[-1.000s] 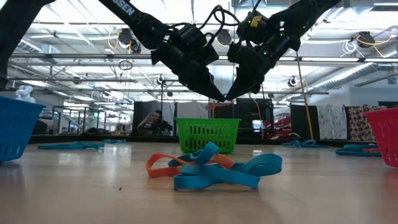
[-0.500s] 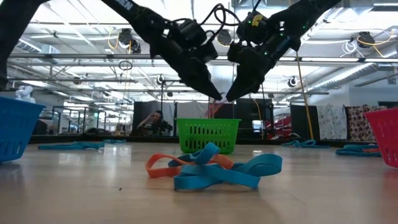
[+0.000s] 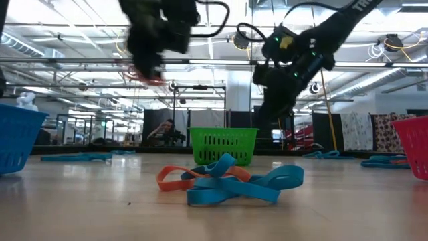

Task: Sort rubber bands into baskets
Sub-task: Put the orange rubber band into the blue bin

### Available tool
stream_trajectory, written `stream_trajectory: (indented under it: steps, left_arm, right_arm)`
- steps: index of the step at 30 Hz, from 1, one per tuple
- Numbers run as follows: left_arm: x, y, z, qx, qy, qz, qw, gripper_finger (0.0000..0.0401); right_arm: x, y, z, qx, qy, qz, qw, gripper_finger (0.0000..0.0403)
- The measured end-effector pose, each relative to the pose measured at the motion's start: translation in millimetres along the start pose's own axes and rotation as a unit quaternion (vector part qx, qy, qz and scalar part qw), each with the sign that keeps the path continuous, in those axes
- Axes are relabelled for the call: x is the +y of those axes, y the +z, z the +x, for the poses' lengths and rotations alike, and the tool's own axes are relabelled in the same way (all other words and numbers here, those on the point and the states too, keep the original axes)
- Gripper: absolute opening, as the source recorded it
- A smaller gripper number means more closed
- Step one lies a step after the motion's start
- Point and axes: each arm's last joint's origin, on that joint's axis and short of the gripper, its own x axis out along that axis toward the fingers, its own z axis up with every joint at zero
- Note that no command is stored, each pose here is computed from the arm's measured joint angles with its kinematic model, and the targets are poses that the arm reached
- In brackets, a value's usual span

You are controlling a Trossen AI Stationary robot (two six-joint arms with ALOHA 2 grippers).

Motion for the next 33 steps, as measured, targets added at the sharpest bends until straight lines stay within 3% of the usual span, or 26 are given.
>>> stream_trajectory:
  steps: [6, 10, 15, 21, 33]
  left_arm:
    - [-69, -28, 25, 0.066, 0.009, -0.045, 0.997, 0.0]
    - [-110, -52, 41, 0.084, 0.048, -0.078, 0.992, 0.0]
    - [-144, -80, 57, 0.075, 0.1, -0.054, 0.991, 0.0]
    - [-163, -99, 67, 0.04, 0.157, 0.005, 0.987, 0.0]
    - [-166, -106, 82, 0.061, 0.186, -0.036, 0.98, 0.0018]
  right_arm:
    - [15, -18, 7, 0.018, 0.018, 0.033, 0.999, 0.0151]
    - [32, -24, 11, 0.002, 0.037, 0.021, 0.999, 0.0151]
    - [53, -20, 13, -0.056, 0.052, -0.011, 0.997, 0.0151]
    - [63, -20, 13, -0.065, 0.049, -0.054, 0.995, 0.0151]
    - [64, -28, 14, -0.022, 0.044, -0.037, 0.998, 0.0151]
